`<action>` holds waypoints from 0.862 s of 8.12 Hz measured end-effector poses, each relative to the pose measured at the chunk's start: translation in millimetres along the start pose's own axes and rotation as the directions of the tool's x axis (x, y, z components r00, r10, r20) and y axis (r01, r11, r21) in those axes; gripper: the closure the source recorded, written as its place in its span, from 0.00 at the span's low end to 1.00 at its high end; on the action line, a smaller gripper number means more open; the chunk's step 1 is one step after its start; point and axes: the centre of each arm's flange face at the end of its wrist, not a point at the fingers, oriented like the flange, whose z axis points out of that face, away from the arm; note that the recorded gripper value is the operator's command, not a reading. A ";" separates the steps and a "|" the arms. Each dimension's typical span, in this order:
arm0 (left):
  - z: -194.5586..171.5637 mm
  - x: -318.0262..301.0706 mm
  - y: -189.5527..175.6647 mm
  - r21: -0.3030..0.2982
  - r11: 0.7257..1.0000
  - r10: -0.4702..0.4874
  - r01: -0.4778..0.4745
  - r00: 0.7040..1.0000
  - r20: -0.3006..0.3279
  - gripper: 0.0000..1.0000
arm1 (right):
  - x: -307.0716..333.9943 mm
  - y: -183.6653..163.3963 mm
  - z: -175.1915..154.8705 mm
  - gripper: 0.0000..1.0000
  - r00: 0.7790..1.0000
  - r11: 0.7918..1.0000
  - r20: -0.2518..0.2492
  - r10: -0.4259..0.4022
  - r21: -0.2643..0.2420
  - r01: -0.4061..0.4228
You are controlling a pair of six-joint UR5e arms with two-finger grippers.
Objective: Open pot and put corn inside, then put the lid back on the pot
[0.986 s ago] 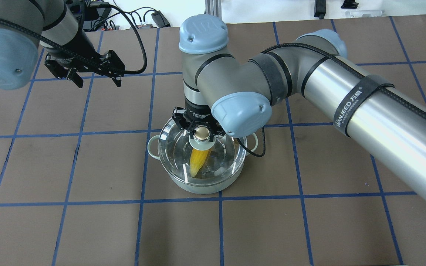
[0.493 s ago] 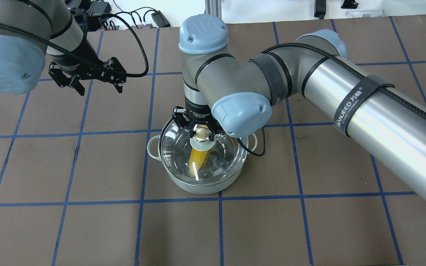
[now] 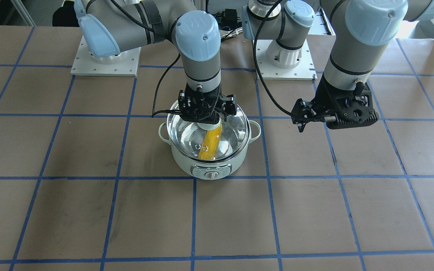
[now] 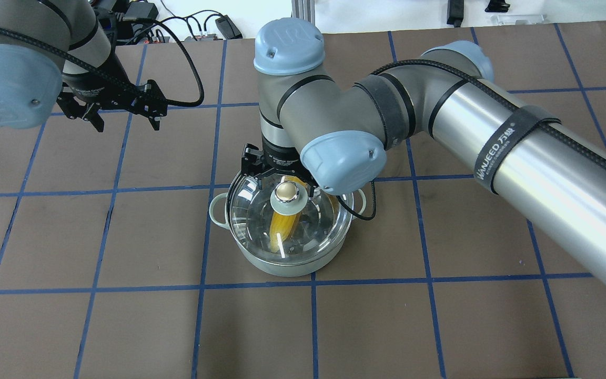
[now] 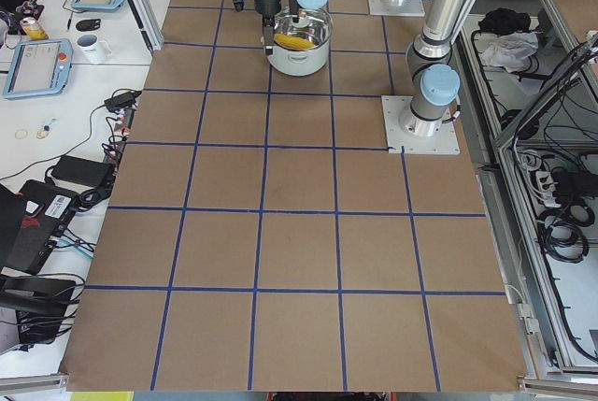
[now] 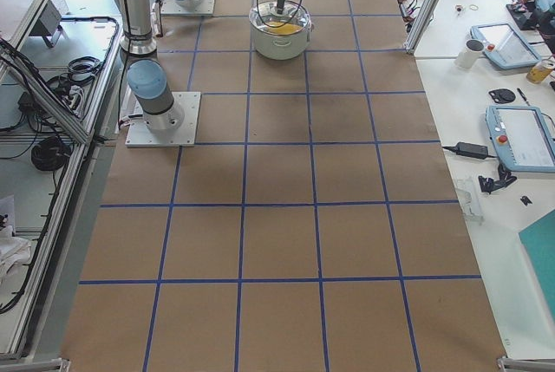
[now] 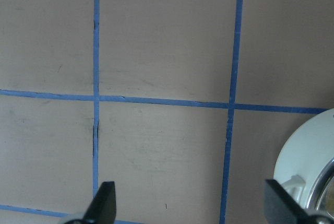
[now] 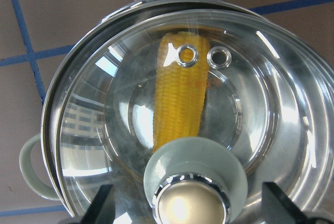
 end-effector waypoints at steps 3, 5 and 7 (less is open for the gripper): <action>-16.6 2.4 -4.2 0.024 1.000 -0.010 0.011 1.000 -0.027 0.00 | -0.4 -0.5 3.4 0.85 1.000 1.000 -0.001 0.002 -0.009 -0.002; -18.4 12.2 -3.0 0.011 0.999 -0.041 0.042 0.993 -0.113 0.00 | -0.9 -0.7 6.2 0.99 1.000 1.000 0.000 0.005 -0.019 -0.005; -21.9 14.3 -0.7 0.010 0.999 -0.052 0.053 0.990 -0.134 0.00 | -1.7 -1.2 4.8 0.96 1.000 1.000 0.003 0.004 -0.019 -0.004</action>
